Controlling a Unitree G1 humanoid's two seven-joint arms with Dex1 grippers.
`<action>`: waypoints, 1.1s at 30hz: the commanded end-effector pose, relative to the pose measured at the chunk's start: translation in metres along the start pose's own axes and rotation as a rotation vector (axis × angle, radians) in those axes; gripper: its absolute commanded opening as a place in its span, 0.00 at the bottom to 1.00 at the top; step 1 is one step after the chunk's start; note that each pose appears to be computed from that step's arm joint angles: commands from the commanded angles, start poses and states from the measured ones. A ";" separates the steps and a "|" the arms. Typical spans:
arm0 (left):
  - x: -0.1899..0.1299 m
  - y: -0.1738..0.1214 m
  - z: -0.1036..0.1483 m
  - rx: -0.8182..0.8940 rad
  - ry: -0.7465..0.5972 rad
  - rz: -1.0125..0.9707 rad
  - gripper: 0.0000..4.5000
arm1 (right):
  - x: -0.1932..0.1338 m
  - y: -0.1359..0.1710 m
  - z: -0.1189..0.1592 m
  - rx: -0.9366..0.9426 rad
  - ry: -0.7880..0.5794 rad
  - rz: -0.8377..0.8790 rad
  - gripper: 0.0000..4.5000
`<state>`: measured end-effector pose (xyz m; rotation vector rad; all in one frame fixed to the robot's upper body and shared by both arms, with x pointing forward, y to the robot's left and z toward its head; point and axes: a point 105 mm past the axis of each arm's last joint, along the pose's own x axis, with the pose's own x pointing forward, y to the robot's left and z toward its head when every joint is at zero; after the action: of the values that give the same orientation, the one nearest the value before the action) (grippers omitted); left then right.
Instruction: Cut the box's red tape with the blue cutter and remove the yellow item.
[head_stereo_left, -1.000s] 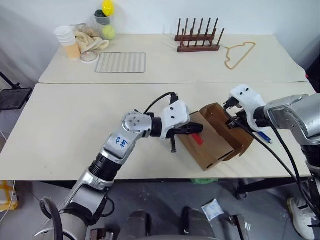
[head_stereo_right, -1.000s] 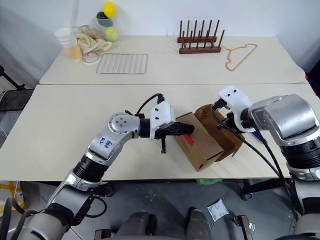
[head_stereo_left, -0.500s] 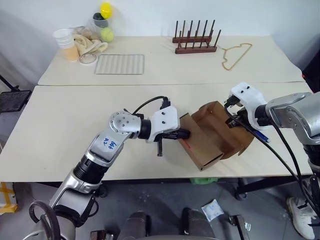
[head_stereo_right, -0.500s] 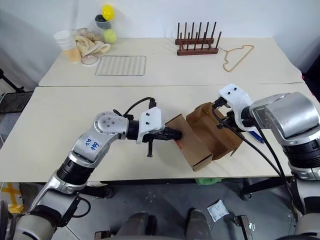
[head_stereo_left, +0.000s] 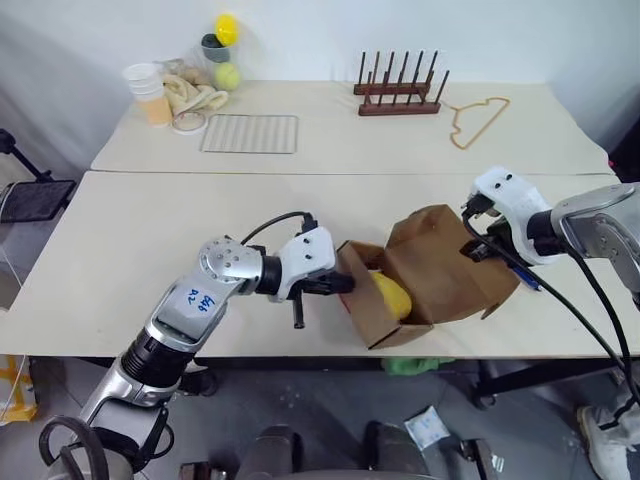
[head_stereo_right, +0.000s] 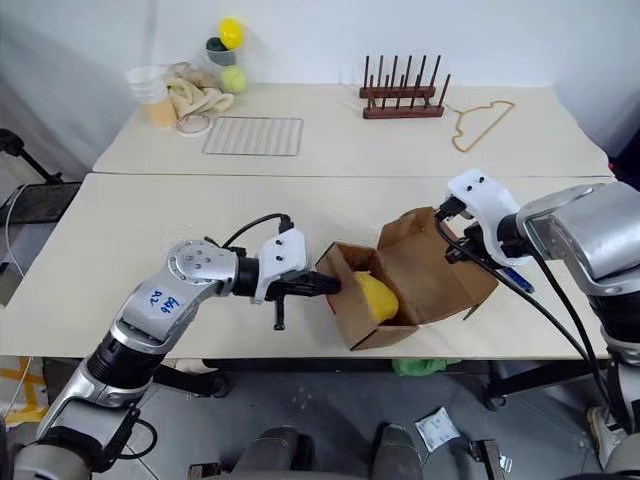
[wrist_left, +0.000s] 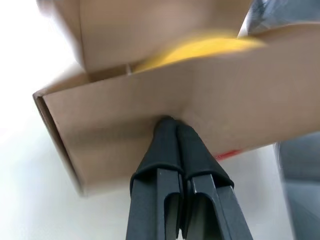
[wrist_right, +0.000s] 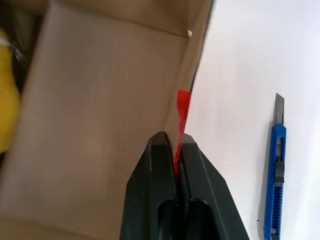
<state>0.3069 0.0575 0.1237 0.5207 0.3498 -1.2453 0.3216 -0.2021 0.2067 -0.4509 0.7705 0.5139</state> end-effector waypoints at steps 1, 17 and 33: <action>0.002 0.000 -0.009 -0.044 0.031 0.029 0.00 | 0.005 0.006 0.000 -0.012 -0.003 0.023 0.01; -0.007 0.007 -0.013 -0.099 -0.011 0.100 0.00 | 0.014 0.006 0.005 0.012 -0.046 -0.017 0.01; -0.114 0.028 -0.024 -0.004 -0.105 0.138 0.99 | -0.036 -0.025 0.035 -0.006 -0.411 -0.025 1.00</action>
<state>0.3106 0.1673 0.1634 0.4811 0.2479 -1.0772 0.3343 -0.2085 0.2396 -0.3168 0.4884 0.5391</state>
